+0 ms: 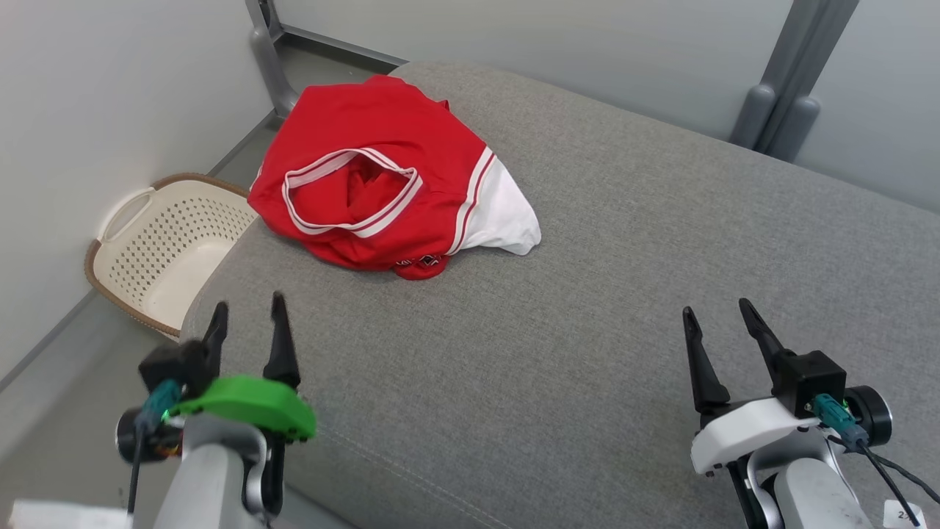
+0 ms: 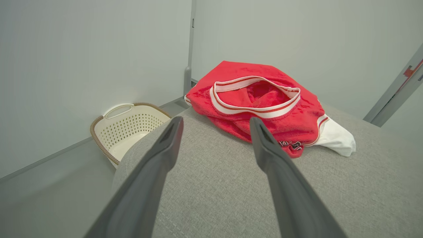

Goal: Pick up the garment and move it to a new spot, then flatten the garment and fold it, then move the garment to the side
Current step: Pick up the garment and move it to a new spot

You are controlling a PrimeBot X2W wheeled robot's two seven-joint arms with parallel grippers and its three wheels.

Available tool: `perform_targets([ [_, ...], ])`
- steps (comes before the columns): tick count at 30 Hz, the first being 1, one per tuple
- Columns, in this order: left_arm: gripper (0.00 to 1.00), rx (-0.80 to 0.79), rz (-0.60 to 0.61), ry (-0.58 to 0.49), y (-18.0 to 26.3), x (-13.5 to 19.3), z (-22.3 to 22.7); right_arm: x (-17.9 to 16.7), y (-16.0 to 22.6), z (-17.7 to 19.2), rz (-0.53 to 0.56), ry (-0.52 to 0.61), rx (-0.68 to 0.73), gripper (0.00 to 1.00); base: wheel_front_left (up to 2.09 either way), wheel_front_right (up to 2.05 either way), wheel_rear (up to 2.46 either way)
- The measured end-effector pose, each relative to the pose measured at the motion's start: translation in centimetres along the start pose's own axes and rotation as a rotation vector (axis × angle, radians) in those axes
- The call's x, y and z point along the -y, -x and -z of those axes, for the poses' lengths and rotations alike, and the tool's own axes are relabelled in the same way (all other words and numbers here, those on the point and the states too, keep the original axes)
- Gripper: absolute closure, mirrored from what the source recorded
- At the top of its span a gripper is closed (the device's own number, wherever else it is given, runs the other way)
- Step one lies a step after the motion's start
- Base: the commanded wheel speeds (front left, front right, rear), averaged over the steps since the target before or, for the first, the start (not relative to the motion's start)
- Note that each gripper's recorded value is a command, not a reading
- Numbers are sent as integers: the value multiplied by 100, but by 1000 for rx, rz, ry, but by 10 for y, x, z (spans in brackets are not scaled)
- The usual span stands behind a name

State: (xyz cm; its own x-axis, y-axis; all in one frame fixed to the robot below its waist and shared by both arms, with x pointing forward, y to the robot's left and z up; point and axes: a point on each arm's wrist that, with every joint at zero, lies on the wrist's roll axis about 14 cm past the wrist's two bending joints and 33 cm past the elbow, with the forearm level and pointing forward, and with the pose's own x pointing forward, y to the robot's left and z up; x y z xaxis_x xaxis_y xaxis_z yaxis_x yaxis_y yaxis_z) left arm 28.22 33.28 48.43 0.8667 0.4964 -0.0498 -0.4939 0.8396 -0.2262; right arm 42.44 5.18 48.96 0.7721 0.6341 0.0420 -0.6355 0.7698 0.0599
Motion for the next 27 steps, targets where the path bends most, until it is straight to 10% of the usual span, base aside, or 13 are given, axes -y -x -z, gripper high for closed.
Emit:
perform_targets([
  [16, 0, -225, 173, 78, -102, 81, 12, 61, 29, 4, 165, 74, -13, 0, 0, 0, 0],
  [27, 0, -402, 227, -119, -142, 120, 73, 120, 69, 28, 347, 67, -80, 0, 0, 0, 0],
])
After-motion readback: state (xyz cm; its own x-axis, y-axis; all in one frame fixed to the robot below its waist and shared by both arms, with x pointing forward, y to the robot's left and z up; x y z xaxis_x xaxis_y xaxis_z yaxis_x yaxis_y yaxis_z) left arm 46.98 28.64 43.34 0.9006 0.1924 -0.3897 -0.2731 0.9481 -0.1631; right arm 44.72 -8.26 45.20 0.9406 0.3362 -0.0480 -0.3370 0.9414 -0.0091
